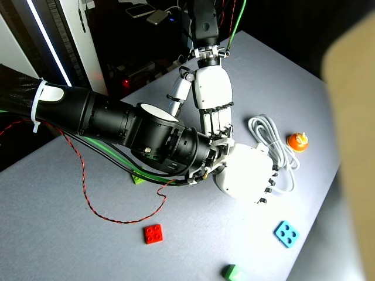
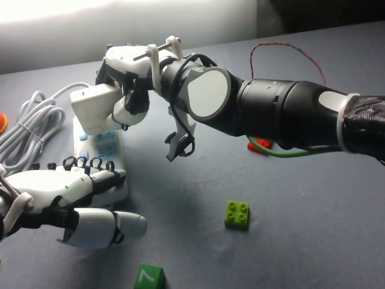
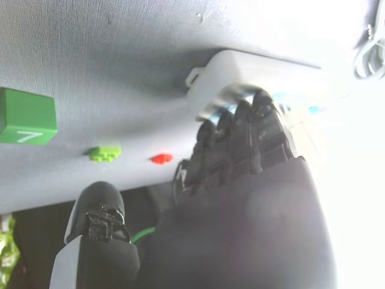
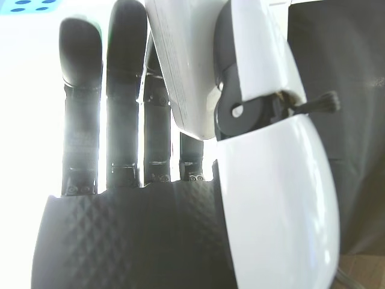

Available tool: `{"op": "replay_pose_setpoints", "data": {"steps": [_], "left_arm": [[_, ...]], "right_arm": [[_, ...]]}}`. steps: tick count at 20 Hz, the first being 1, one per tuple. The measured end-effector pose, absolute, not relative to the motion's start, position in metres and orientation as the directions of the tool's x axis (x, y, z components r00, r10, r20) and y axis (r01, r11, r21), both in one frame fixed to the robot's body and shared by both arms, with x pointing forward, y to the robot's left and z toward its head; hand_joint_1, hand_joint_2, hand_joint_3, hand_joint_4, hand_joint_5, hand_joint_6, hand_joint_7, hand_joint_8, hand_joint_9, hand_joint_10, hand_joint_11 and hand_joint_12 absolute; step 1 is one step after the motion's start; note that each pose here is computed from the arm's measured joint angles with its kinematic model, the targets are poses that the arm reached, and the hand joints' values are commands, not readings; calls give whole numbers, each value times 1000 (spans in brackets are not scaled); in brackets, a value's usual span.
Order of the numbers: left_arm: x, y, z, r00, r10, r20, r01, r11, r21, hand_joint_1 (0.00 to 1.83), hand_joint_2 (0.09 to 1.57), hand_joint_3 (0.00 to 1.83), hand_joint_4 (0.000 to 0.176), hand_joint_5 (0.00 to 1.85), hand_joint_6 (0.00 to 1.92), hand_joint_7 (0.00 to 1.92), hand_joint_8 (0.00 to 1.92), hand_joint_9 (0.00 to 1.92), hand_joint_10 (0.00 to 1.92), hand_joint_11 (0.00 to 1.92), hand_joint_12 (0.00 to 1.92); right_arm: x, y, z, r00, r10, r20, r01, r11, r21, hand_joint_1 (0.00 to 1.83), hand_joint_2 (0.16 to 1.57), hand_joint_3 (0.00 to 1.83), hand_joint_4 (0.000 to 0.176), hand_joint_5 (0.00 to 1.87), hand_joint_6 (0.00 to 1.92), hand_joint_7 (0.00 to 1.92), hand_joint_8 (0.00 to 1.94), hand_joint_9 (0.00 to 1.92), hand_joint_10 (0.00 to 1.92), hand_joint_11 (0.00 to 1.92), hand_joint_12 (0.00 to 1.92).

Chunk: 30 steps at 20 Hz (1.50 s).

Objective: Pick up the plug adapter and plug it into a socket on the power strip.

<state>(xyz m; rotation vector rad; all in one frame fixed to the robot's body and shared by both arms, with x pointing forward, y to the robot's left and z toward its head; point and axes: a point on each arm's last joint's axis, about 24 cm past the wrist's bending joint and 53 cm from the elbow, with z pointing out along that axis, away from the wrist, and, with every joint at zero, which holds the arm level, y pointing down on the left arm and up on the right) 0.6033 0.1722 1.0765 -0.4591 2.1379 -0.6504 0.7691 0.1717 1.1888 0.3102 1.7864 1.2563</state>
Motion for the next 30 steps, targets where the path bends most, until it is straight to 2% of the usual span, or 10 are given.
{"op": "replay_pose_setpoints", "data": {"steps": [7,8,9,14,20,21,23,26,29,30], "left_arm": [[603,172,1077,-584,-529,-616,-97,799,-594,0,1180,3,0,0,0,0,0,0,0,0,0],[603,172,1077,-584,-529,-616,-97,798,-594,0,1180,3,0,0,0,0,0,0,0,0,0],[603,173,1077,-583,-529,-616,-98,799,-594,0,1178,2,0,0,0,0,0,0,0,0,0],[603,173,1077,-583,-530,-616,-98,799,-594,0,1187,5,0,0,0,0,0,0,0,0,0],[603,173,1077,-584,-529,-616,-98,799,-594,0,1188,4,0,12,5,0,0,2,1,6,2],[603,173,1077,-584,-529,-616,-97,799,-594,0,1189,4,0,2,0,0,0,0,0,0,0],[603,173,1077,-583,-529,-616,-97,799,-594,0,1185,2,0,0,0,0,0,0,0,0,0],[602,173,1075,-587,-526,-616,-98,801,-591,0,1187,3,0,2,1,0,0,0,0,0,0],[602,173,1075,-588,-525,-616,-97,801,-591,0,1186,2,0,0,0,0,0,0,0,3,1],[601,173,1075,-588,-525,-615,-97,801,-591,0,1191,4,0,0,0,0,0,0,0,3,1]], "right_arm": [[766,175,1186,-556,629,-544,-307,453,837,1372,1121,0,0,920,879,1001,1023,876,1306,765,1486],[765,176,1186,-556,628,-545,-308,453,837,1280,1093,0,0,1004,799,1067,1000,920,1060,781,1447],[765,176,1185,-556,627,-546,-309,455,835,1359,1107,2,0,939,854,1029,992,906,1233,803,1448],[765,174,1181,-555,631,-543,-302,455,838,1254,1094,0,0,1004,807,1066,1026,960,936,783,1461],[766,171,1176,-552,640,-535,-291,454,842,1255,1097,2,0,990,829,1062,1035,990,917,820,1417],[767,170,1177,-551,640,-536,-291,455,842,1358,1093,3,0,993,782,1053,944,935,1188,818,1431],[767,169,1177,-550,640,-536,-291,455,842,1379,1108,1,0,924,860,1033,957,911,1276,811,1444],[768,167,1176,-551,640,-536,-289,457,841,1261,1093,0,0,980,845,1092,986,990,953,826,1441],[769,166,1176,-551,639,-537,-288,458,841,1377,1119,1,0,911,876,1001,1018,889,1312,820,1466],[769,166,1176,-552,637,-537,-288,459,841,1281,1100,0,0,982,823,1049,1038,893,1124,777,1514]]}}
